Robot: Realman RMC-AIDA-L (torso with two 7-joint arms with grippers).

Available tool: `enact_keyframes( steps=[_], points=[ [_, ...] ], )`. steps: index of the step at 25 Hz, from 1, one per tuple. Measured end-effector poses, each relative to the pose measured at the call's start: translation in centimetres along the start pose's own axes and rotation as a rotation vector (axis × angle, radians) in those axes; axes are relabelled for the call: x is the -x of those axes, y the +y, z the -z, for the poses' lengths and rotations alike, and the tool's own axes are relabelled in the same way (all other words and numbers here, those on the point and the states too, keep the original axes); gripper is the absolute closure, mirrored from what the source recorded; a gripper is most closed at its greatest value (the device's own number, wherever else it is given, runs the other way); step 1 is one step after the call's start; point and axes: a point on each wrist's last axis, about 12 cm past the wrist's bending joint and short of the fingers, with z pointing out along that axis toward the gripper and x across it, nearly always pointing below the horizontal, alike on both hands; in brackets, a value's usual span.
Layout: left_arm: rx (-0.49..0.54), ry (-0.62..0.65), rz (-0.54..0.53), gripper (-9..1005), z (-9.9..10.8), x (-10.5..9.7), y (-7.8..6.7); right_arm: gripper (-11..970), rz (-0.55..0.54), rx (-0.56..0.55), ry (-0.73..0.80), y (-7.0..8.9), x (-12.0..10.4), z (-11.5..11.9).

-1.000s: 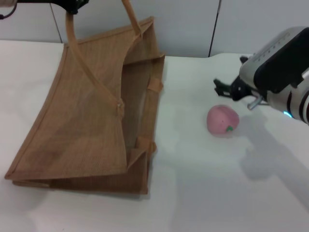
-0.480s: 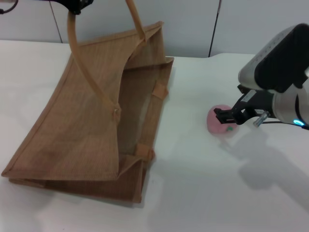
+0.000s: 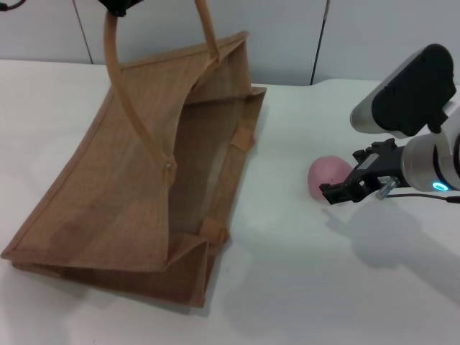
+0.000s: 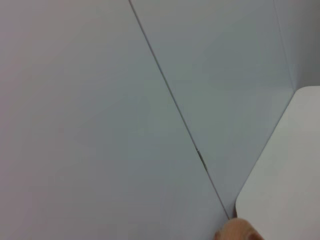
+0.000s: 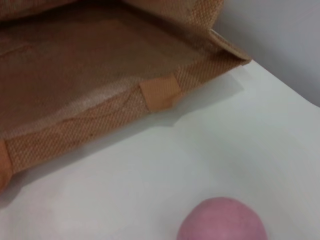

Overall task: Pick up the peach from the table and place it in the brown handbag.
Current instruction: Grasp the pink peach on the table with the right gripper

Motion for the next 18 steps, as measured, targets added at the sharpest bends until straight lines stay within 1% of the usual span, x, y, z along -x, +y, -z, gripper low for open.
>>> enact_keyframes(
  steps=[9, 12, 18],
  points=[
    [-0.024, 0.004, -0.015, 876, -0.2, 0.4, -0.3, 84, 0.010, -0.001, -0.009, -0.1, 0.9, -0.2],
    [-0.032, 0.004, -0.020, 876, -0.3, 0.6, -0.4, 83, 0.003, 0.003, 0.012, -0.4, 0.9, -0.7],
    [-0.026, 0.015, -0.030, 876, -0.4, 0.8, -0.3, 85, -0.003, 0.007, 0.035, -0.4, 0.5, -1.6]
  ],
)
